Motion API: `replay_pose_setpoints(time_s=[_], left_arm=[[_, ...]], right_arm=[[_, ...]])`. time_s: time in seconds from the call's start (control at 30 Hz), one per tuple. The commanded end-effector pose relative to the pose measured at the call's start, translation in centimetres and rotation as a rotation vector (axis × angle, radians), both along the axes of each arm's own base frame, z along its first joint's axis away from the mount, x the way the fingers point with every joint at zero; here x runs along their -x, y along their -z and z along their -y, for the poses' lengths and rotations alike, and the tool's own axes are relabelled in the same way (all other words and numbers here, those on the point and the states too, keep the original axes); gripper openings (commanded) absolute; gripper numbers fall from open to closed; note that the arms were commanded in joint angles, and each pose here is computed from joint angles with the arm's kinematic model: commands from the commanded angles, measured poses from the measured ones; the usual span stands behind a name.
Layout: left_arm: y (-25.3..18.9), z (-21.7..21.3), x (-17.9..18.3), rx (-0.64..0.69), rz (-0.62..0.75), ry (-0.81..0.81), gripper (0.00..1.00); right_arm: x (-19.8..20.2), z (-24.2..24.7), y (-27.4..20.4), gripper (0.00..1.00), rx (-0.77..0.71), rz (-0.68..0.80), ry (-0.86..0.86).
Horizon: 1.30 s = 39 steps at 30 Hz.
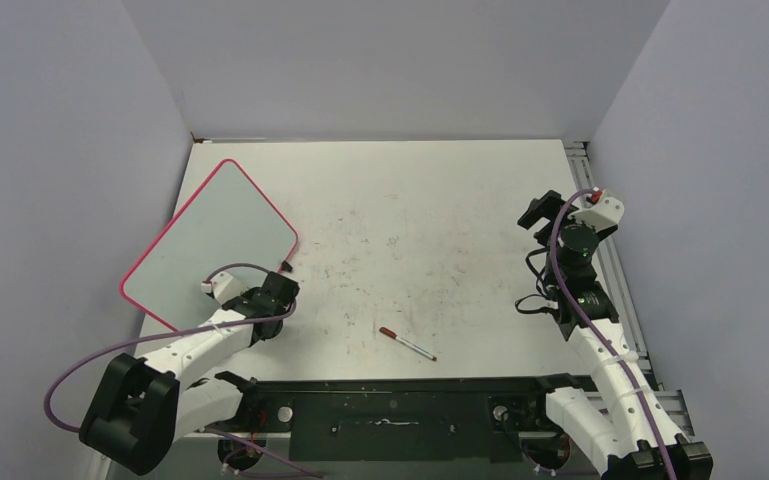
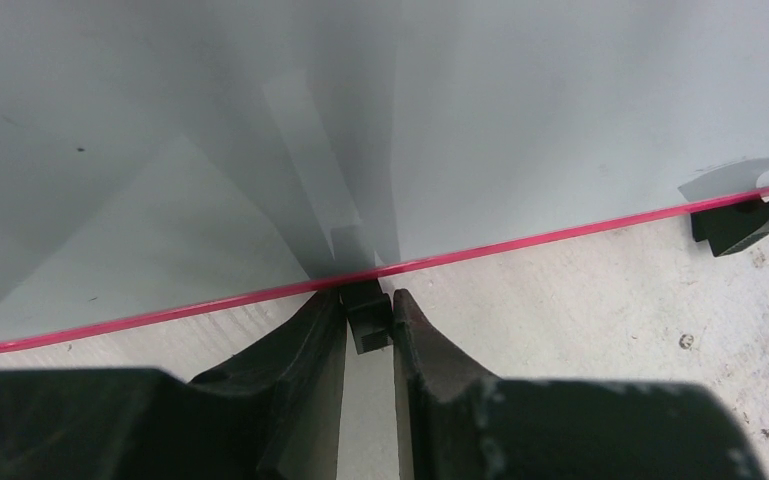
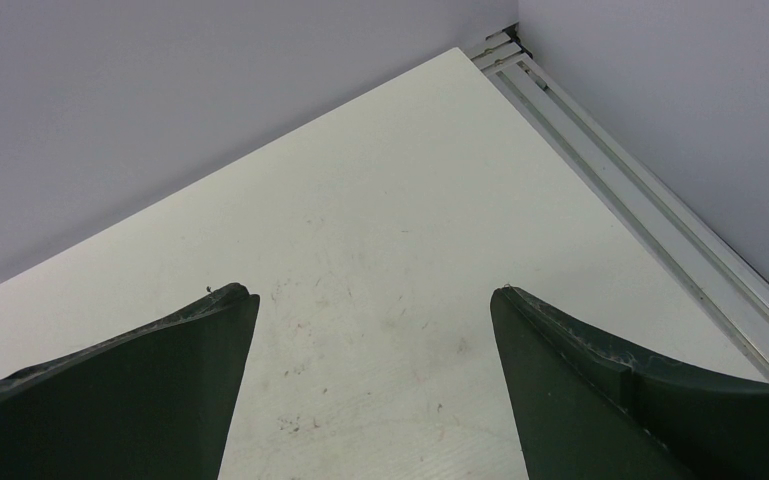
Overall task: Write a sentence on the whiteboard
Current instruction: Move the whiteboard to the center of the board.
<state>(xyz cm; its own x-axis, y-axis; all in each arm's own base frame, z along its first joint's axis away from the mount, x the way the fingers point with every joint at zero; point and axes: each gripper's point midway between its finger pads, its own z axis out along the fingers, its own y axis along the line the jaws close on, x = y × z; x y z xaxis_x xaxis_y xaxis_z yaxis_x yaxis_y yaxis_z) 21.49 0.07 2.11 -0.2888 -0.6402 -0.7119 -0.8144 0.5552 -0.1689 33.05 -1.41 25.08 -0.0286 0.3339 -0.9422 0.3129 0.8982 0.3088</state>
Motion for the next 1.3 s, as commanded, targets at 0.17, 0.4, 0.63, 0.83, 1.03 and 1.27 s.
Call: replay_pose_setpoints(time_s=[0.17,0.4,0.63,0.83,1.03,1.27], left_arm=[[-0.7,-0.3,-1.0,-0.016,0.041,-0.024,0.00],[-0.8,0.1,-1.3,-0.019,0.045,0.006,0.00],[-1.4,1.2,-1.7,-0.060,0.057,0.070,0.00],[-1.7,2.6,-2.3,-0.115,0.043,0.149,0.00],[-1.9,4.2,-3.2,-0.158,0.032,0.234,0.00],[-2.1,5.8,-4.1,-0.165,0.057,0.311,0.00]], right_arm=[[-0.9,-0.6,-1.8,0.90,-0.012,0.054,-0.029],[-1.0,-0.6,-2.0,0.90,-0.012,0.049,-0.028],[-1.1,-0.7,-1.7,0.90,-0.013,0.044,-0.027],[-1.6,-1.1,-1.0,0.90,-0.024,0.029,-0.046],[-1.5,-0.8,-0.7,0.90,-0.017,0.022,-0.033],[-1.6,-0.9,-0.6,0.90,-0.018,0.018,-0.037]])
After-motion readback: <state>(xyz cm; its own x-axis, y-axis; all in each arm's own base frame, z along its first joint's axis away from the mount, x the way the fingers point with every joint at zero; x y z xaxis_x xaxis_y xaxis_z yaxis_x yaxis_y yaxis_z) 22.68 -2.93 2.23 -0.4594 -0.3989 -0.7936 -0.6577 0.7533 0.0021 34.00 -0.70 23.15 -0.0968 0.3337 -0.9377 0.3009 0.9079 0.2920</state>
